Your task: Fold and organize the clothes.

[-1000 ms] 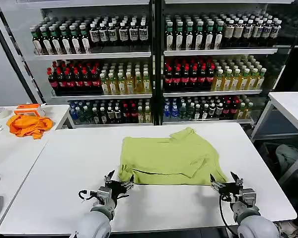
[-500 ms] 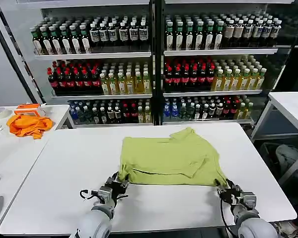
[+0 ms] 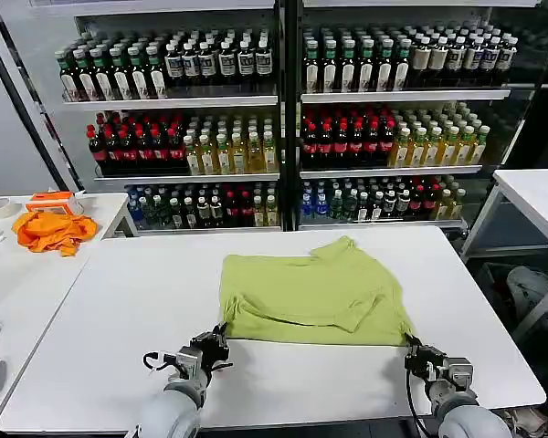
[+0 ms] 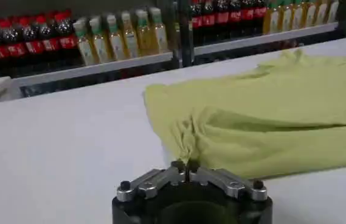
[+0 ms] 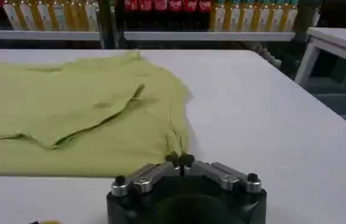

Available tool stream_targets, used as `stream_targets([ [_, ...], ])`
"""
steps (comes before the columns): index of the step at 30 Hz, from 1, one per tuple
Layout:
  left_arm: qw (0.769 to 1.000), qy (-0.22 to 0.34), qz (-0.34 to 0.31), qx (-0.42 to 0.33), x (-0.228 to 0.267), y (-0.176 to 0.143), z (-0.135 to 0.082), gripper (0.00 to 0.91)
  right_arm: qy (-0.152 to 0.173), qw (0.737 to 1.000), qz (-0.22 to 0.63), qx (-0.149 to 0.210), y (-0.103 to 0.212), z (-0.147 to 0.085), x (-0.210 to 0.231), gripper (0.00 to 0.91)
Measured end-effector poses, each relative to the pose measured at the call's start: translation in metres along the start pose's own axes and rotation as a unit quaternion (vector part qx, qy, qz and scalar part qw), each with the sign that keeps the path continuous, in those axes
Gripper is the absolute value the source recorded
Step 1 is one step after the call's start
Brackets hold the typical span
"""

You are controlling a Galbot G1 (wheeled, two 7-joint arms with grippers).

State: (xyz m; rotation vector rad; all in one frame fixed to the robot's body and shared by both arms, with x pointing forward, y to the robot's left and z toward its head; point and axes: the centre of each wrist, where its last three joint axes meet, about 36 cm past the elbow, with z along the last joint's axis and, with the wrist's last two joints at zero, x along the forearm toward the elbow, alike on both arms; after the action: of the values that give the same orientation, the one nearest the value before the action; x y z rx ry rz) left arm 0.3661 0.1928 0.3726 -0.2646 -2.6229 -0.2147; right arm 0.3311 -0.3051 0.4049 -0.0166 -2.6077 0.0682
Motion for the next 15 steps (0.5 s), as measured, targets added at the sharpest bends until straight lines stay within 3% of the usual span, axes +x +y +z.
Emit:
stream_targets([
  [15,1.0,-0.006,0.012,0.0,0.082,-0.016,0.007,0.02,0.02,1.0,-0.001,0.024,0.005,0.012,0.07,0.0],
])
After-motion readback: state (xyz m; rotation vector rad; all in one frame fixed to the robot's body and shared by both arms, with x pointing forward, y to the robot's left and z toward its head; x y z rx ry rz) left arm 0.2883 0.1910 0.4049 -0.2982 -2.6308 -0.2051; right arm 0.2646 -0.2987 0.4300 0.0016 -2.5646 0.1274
